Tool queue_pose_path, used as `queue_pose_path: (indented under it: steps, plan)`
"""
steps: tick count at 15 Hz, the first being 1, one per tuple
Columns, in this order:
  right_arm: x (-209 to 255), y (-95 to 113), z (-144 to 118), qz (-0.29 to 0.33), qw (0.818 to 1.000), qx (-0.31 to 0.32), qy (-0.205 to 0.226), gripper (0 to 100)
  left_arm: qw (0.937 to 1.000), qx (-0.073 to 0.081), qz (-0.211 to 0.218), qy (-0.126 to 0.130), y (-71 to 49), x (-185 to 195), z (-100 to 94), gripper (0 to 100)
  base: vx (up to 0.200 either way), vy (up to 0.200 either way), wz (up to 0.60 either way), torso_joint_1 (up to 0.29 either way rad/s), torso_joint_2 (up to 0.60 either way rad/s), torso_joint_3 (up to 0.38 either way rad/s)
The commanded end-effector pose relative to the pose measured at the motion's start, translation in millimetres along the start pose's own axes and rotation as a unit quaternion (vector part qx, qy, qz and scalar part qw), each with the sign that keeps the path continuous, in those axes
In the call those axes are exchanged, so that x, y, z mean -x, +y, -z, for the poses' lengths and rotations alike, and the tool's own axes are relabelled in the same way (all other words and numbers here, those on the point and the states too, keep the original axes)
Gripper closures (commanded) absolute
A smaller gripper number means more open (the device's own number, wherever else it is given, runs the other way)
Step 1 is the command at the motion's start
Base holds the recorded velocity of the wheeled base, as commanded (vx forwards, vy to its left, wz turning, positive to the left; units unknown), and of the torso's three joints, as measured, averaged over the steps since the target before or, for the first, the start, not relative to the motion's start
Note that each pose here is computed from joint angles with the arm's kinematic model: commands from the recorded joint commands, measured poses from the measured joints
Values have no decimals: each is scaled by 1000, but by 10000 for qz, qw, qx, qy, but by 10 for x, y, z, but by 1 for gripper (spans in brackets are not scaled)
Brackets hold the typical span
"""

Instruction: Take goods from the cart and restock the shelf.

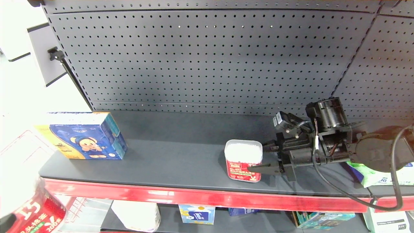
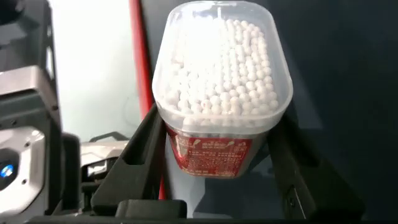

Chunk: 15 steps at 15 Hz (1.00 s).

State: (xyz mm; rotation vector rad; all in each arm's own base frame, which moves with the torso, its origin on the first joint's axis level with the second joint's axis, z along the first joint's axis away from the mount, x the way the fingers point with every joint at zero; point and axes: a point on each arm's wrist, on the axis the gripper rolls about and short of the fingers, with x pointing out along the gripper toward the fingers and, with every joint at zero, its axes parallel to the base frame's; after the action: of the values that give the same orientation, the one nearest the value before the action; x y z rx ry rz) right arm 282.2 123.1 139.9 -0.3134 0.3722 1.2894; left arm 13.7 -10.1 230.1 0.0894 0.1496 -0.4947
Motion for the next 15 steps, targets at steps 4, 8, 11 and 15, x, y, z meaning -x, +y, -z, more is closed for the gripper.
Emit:
queue_pose_path:
  steps: [4, 8, 11, 15]
  plan:
    - [46, 86, 54, -78, 9999, 70, 24, 100, 10000, 6, 4, 8, 0, -2, 4, 100, 0, 0, 0, 0, 0, 0]
    - [53, 95, 91, -190, 9998, 35, -15, 100, 10000, 9, 5, 15, 2, -6, 4, 100, 0, 0, 0, 0, 0, 0]
    - [55, 103, 101, -292, 9994, 166, -77, 100, 10000, 3, 3, 2, 1, -2, -4, 100, 0, 0, 0, 0, 0, 0]
    - [62, 157, 170, -361, 9990, 245, -23, 100, 10000, 6, 4, 8, 2, -4, 0, 100, 0, 0, 0, 0, 0, 0]
